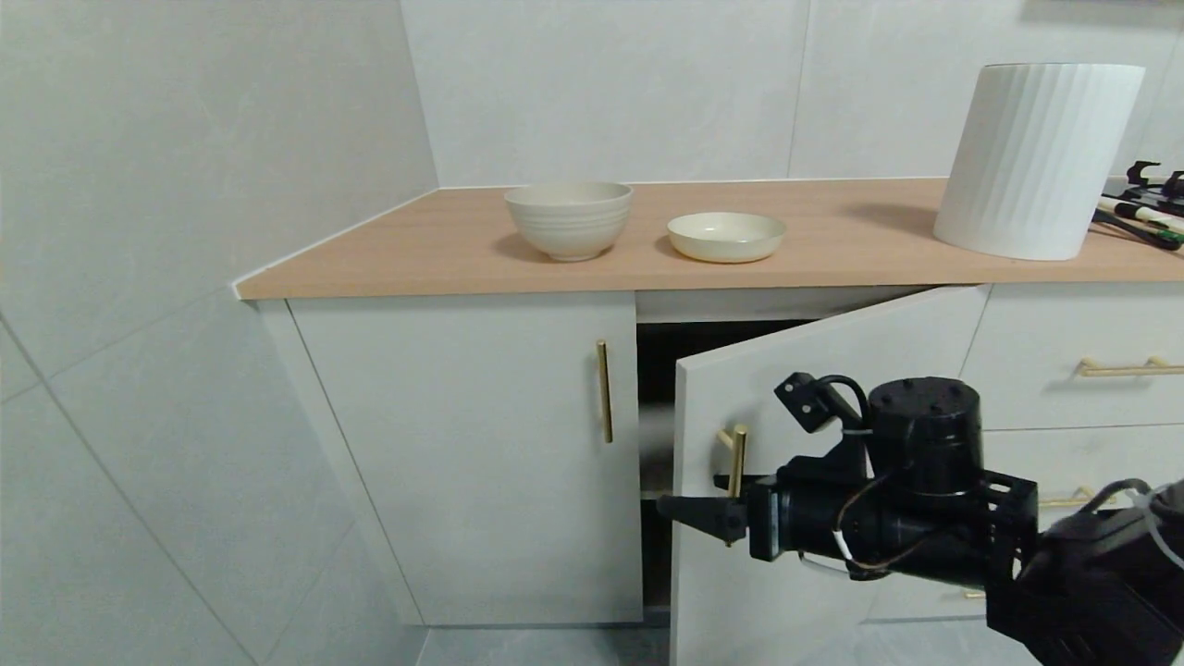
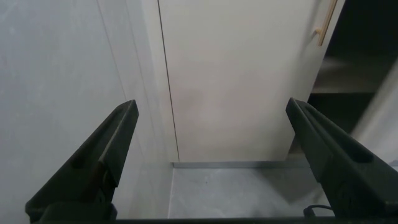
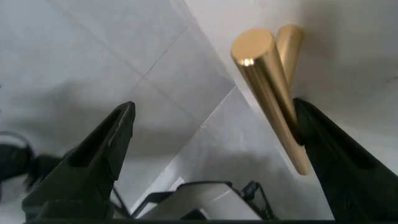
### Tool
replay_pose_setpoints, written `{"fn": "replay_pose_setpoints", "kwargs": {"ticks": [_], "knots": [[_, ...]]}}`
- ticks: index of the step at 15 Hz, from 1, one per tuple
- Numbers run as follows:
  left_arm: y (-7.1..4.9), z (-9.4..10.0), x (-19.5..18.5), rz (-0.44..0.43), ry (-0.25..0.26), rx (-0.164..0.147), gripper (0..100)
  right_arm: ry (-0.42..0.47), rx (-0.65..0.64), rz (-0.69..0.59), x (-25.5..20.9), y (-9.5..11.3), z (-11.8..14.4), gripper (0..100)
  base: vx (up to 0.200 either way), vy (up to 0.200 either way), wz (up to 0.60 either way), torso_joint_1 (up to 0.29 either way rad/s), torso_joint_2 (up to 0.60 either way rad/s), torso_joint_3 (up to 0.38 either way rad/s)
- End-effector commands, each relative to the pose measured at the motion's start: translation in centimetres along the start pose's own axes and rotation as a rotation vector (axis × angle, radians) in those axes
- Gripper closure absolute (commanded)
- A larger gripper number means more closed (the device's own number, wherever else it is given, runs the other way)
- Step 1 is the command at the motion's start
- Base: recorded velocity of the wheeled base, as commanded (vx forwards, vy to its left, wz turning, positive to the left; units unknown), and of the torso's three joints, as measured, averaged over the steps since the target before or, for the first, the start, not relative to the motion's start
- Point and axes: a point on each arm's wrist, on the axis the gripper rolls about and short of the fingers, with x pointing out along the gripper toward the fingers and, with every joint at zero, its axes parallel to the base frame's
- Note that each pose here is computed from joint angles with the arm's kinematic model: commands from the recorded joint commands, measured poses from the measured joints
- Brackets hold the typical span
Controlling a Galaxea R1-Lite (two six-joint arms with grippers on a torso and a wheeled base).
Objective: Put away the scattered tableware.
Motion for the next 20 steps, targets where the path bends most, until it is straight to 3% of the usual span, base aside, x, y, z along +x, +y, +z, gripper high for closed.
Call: {"fn": "replay_pose_setpoints", "kwargs": {"ticks": [1,14,15,16,17,18,20], "knots": [[0.0,0.0,0.0,0.0,0.0,0.0,0,-0.037,-0.028,0.045,-2.7,1.6,-0.9,0,0.0,0.0,0.0,0.0,0.0,0.0],[0.0,0.1,0.0,-0.003,-0.006,0.009,0,-0.046,-0.034,0.062,-6.0,2.7,-1.7,0,0.0,0.0,0.0,0.0,0.0,0.0],[0.0,0.8,-0.2,-0.011,-0.045,0.005,0,-0.042,-0.033,0.06,-6.0,2.6,-1.8,0,0.0,0.0,0.0,0.0,0.0,0.0],[-0.1,2.6,-0.7,-0.052,-0.12,0.004,0,-0.038,-0.033,0.058,-6.1,2.6,-2.0,0,0.0,0.0,0.0,0.0,0.0,0.0],[-0.3,4.5,-1.5,-0.141,-0.166,0.012,0,-0.041,-0.037,0.06,-6.1,2.6,-1.9,0,0.0,0.0,0.0,0.0,0.0,0.0],[-0.5,6.2,-1.8,-0.217,-0.145,0.015,0,-0.041,-0.037,0.06,-6.1,2.6,-1.9,0,0.0,0.0,0.0,0.0,0.0,0.0],[-0.7,9.3,-1.3,-0.348,-0.017,-0.025,0,-0.041,-0.037,0.06,-6.1,2.6,-1.9,0,0.0,0.0,0.0,0.0,0.0,0.0]]}}
